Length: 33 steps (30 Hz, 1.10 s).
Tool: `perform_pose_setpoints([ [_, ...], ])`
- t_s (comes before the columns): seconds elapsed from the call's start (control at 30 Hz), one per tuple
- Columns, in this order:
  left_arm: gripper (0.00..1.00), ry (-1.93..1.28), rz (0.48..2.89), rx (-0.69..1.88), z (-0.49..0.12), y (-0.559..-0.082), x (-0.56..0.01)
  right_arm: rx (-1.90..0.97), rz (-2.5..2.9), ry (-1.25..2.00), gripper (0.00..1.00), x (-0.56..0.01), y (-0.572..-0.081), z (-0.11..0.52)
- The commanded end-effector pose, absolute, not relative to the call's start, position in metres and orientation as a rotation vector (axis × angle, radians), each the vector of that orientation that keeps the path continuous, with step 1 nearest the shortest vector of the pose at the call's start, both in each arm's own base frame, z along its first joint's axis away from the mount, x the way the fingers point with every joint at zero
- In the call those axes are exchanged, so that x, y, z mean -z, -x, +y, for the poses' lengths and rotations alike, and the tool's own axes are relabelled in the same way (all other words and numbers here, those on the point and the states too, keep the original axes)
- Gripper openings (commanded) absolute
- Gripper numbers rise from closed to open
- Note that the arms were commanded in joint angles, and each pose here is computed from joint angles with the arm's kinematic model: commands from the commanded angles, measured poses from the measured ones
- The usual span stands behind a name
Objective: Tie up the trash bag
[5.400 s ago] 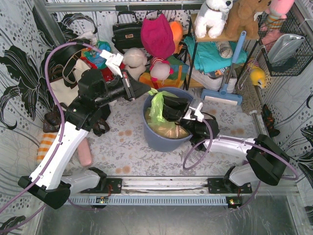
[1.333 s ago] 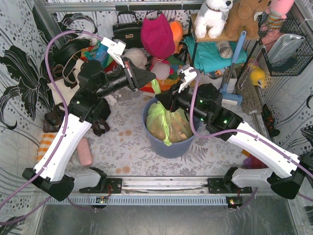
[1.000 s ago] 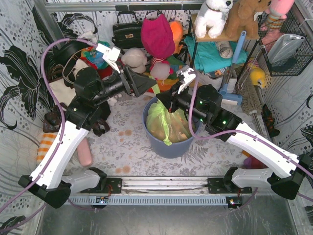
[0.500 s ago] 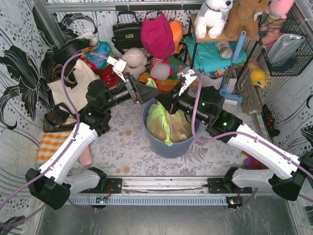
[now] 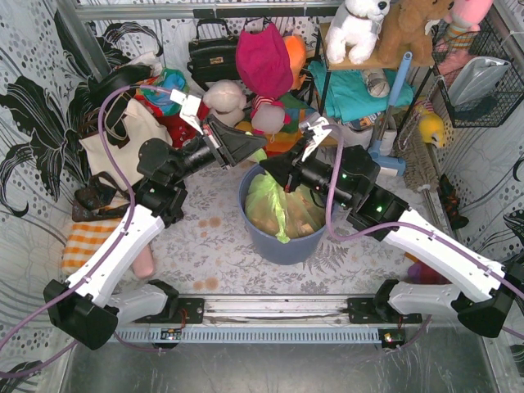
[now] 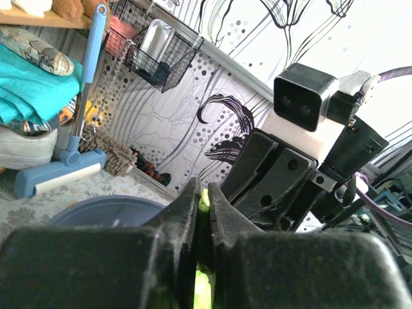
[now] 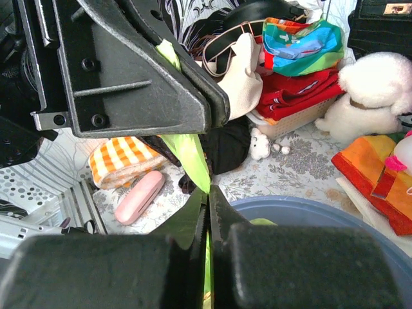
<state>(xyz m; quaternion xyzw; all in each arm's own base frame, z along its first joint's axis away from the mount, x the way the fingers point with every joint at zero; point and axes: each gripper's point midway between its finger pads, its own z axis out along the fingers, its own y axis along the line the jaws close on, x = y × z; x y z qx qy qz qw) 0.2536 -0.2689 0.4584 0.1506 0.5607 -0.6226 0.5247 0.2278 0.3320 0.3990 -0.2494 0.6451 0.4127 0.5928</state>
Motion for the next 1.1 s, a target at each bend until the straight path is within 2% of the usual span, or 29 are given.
perform_pose_setpoints([
  [0.0, 0.09, -0.388, 1.283, 1.489, -0.267, -0.250, -0.470, -0.981, 1.441, 0.565, 0.04, -0.418, -0.221, 0.326],
  [0.07, 0.01, -0.385, 1.283, 1.488, -0.267, -0.251, -0.471, -0.973, 1.481, 0.531, 0.34, -0.418, -0.222, 0.319],
  [0.1, 0.00, -0.385, 1.287, 1.488, -0.267, -0.252, -0.470, -0.966, 1.513, 0.507, 0.45, -0.417, -0.222, 0.315],
  [0.13, 0.00, -0.385, 1.288, 1.487, -0.268, -0.252, -0.470, -0.967, 1.553, 0.489, 0.50, -0.414, -0.220, 0.312],
  [0.37, 0.00, -0.392, 1.303, 1.469, -0.268, -0.255, -0.468, -1.022, 1.837, 0.391, 0.65, -0.393, -0.193, 0.288],
  [0.4, 0.00, -0.392, 1.308, 1.467, -0.268, -0.255, -0.467, -1.028, 1.884, 0.382, 0.72, -0.386, -0.188, 0.286],
  [0.43, 0.00, -0.390, 1.312, 1.463, -0.268, -0.256, -0.466, -1.032, 1.925, 0.374, 0.74, -0.379, -0.183, 0.284],
  [0.7, 0.00, -0.397, 1.316, 1.465, -0.269, -0.256, -0.465, -1.139, 2.092, 0.291, 0.62, -0.343, -0.163, 0.287],
  [1.07, 0.00, -0.389, 1.355, 1.441, -0.270, -0.262, -0.455, -1.209, 2.260, 0.339, 0.48, -0.329, -0.132, 0.284],
])
